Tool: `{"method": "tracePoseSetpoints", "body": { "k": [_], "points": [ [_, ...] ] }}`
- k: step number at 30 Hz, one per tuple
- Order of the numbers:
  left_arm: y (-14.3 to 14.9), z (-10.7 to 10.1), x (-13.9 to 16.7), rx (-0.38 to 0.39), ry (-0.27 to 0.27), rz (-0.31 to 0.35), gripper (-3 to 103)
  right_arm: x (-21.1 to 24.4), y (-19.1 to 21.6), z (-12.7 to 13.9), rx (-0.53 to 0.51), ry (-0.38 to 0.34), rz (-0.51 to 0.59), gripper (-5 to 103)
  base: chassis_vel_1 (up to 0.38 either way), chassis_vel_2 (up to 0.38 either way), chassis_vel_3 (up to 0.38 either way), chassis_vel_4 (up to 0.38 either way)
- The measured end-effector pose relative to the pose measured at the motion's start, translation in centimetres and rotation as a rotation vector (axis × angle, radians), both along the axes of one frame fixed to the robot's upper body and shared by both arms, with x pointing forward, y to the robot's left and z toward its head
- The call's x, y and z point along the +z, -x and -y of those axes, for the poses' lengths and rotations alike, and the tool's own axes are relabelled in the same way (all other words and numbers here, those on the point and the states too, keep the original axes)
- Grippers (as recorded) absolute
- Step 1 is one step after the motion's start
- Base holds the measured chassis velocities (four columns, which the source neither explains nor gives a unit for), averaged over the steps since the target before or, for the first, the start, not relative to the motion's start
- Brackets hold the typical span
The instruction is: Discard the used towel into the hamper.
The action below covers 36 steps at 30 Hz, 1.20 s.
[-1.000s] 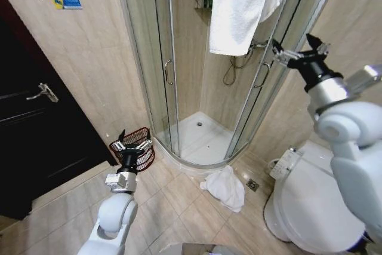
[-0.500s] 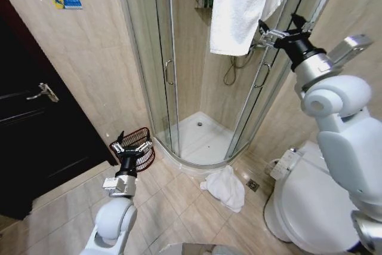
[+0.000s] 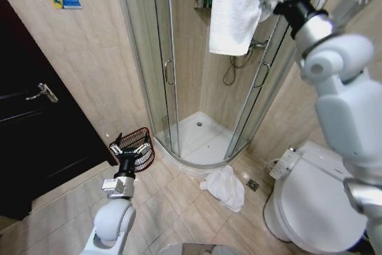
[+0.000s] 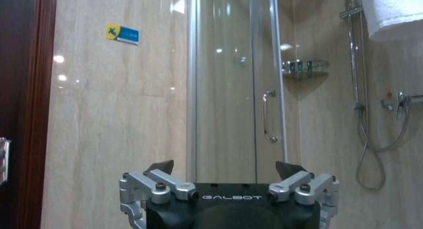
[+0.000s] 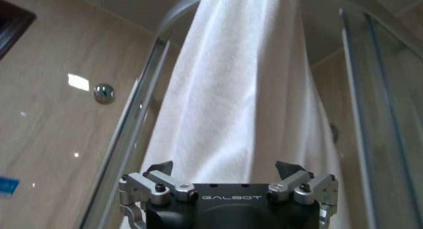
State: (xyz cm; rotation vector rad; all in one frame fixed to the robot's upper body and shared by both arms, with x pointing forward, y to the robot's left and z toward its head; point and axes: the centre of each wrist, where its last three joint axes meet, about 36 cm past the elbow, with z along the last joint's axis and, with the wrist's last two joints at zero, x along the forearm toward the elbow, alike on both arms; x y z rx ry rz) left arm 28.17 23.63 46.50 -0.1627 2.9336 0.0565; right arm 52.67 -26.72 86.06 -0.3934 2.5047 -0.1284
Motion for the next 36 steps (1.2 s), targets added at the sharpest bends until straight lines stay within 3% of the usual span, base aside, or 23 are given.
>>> {"method": "tracePoseSetpoints", "body": {
  "k": [2, 7, 13, 21, 31, 32, 33, 34, 36],
  "points": [
    [-0.1, 0.0, -0.1, 0.001, 0.000, -0.001, 100, 1.8, -1.1, -2.1, 0.005, -0.017, 0.005, 100, 0.000, 0.000, 0.000, 0.000],
    [-0.1, -0.1, -0.1, 0.006, 0.003, 0.001, 100, 3.7, -3.1, -4.5, -0.021, -0.074, -0.028, 100, 0.000, 0.000, 0.000, 0.000],
    [-0.2, -0.4, -0.3, 0.014, -0.002, 0.004, 100, 5.2, -4.3, -5.7, -0.052, -0.124, -0.079, 100, 0.000, 0.000, 0.000, 0.000],
    [-0.1, -0.5, -0.2, 0.014, -0.005, 0.011, 100, 6.6, -5.9, -7.3, -0.067, -0.112, -0.093, 100, 0.000, 0.000, 0.000, 0.000],
    [0.0, -0.9, -0.2, 0.025, -0.008, 0.027, 100, 6.4, -8.1, -7.3, -0.110, -0.108, -0.129, 101, 0.000, 0.000, 0.000, 0.000],
    [0.0, -0.9, -0.3, 0.026, -0.008, 0.028, 100, 6.4, -8.4, -7.4, -0.110, -0.109, -0.129, 95, 0.000, 0.000, 0.000, 0.000],
    [0.1, -0.9, -0.3, 0.027, -0.008, 0.028, 100, 6.2, -8.6, -7.5, -0.108, -0.108, -0.130, 95, 0.000, 0.000, 0.000, 0.000],
    [0.1, -1.0, -0.3, 0.030, -0.009, 0.030, 100, 6.2, -8.7, -7.7, -0.105, -0.106, -0.130, 84, 0.000, 0.000, 0.000, 0.000],
    [0.2, -1.1, -0.2, 0.031, -0.009, 0.031, 100, 6.1, -8.7, -7.7, -0.103, -0.105, -0.130, 84, 0.000, 0.000, 0.000, 0.000]
  ]
}}
